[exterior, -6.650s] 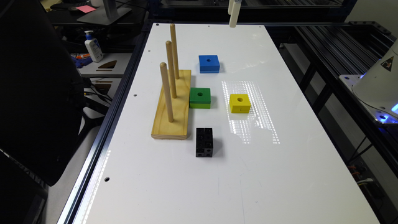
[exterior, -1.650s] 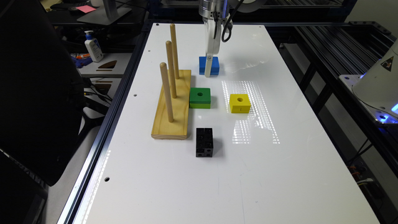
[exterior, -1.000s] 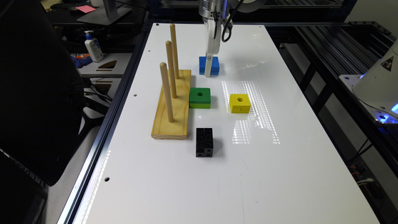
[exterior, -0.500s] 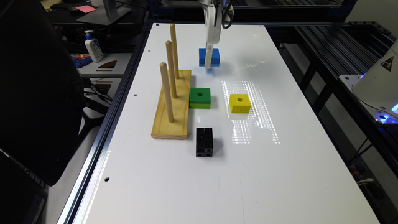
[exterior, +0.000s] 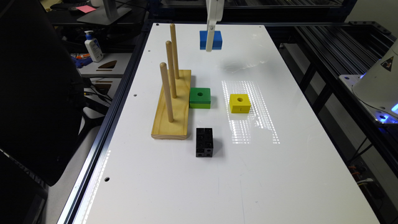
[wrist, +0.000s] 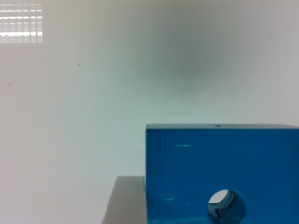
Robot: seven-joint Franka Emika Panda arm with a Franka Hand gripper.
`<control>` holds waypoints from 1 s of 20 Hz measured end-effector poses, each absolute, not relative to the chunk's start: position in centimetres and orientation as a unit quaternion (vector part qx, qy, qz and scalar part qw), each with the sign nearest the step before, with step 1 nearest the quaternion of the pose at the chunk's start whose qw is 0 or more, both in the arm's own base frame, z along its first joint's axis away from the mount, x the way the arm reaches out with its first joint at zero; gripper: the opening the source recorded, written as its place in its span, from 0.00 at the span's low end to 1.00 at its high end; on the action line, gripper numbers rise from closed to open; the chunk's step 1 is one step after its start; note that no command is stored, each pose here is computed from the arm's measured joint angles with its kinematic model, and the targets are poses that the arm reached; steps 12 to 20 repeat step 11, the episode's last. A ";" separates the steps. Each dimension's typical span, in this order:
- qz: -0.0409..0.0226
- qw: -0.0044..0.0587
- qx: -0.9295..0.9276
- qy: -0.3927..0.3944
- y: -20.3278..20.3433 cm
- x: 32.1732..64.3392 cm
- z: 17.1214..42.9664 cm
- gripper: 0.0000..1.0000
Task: Pick up blue block.
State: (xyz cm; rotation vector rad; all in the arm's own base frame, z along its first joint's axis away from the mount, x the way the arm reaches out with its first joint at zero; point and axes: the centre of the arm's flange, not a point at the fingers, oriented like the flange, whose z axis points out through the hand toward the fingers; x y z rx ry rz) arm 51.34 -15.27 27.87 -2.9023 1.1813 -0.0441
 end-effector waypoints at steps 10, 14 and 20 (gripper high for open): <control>-0.018 0.001 -0.926 0.377 -15.0 50.4 33.9 0.00; -0.017 0.001 -0.926 0.377 -15.0 50.4 33.8 0.00; -0.017 0.001 -0.926 0.377 -15.0 50.4 33.8 0.00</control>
